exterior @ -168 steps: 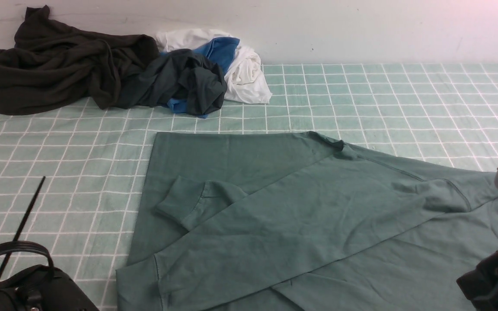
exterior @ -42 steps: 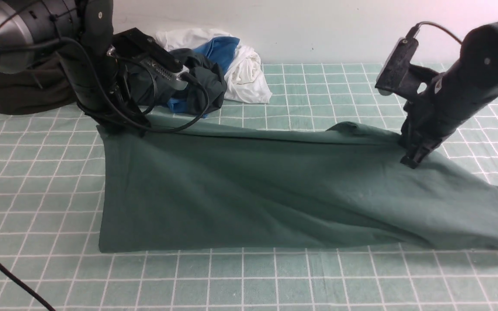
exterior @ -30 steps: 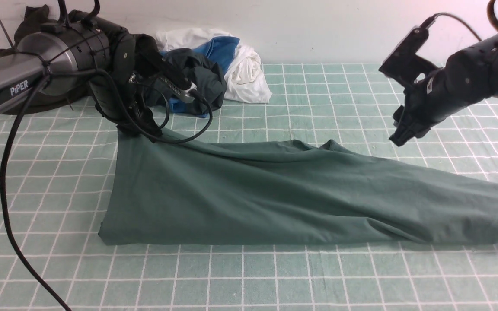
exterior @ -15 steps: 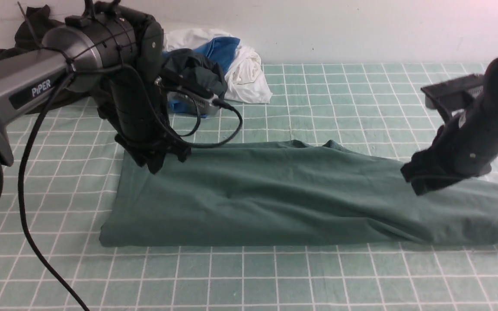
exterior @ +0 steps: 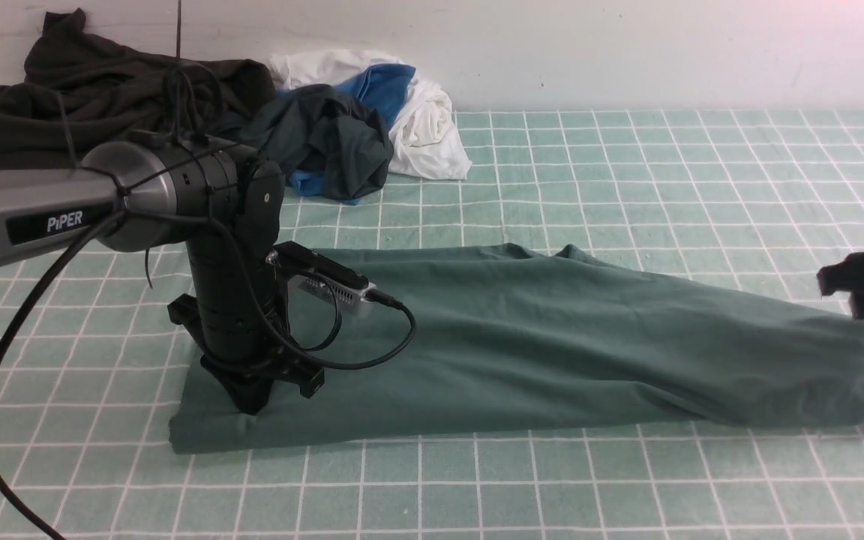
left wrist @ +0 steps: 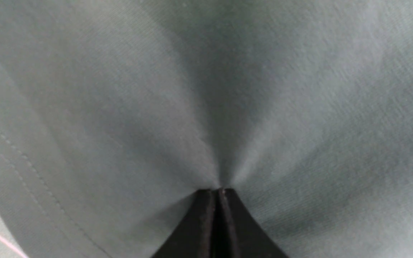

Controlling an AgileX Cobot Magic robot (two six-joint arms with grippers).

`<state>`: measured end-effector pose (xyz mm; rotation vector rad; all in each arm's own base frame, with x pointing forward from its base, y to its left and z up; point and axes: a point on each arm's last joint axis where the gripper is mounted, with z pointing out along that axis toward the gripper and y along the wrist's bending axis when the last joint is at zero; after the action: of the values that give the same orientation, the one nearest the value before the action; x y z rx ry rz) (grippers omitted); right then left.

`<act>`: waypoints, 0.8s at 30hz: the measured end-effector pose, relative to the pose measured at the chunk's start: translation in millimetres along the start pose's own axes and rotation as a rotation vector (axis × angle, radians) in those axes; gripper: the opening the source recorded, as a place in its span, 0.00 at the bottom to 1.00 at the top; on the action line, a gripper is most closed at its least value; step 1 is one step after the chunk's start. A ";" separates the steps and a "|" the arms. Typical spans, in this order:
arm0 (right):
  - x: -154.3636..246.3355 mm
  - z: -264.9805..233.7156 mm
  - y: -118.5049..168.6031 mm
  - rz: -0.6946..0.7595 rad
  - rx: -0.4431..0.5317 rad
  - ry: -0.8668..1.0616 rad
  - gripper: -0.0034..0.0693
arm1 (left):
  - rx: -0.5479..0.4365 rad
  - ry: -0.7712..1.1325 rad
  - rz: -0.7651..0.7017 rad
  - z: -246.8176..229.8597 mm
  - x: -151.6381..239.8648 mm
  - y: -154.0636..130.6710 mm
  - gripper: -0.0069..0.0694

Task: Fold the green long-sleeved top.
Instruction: Use the right arm to clamp the right edge of the fabric

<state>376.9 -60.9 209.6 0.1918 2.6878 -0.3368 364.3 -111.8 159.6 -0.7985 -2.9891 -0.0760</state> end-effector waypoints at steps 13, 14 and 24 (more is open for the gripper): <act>29.5 -7.7 -8.0 0.047 -0.060 0.167 0.62 | -0.005 -0.005 -0.002 0.0 0.5 0.3 0.09; 31.5 -4.9 -8.2 0.049 -0.058 0.175 0.62 | -0.004 -0.005 -0.002 0.0 0.5 0.2 0.09; 29.1 44.7 -17.3 0.113 -0.043 0.170 0.67 | -0.004 -0.005 -0.002 0.0 0.5 0.2 0.09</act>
<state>365.0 -86.9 161.4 0.3730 2.8331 -0.2368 363.9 -111.3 159.6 -0.7970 -2.9954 -0.0809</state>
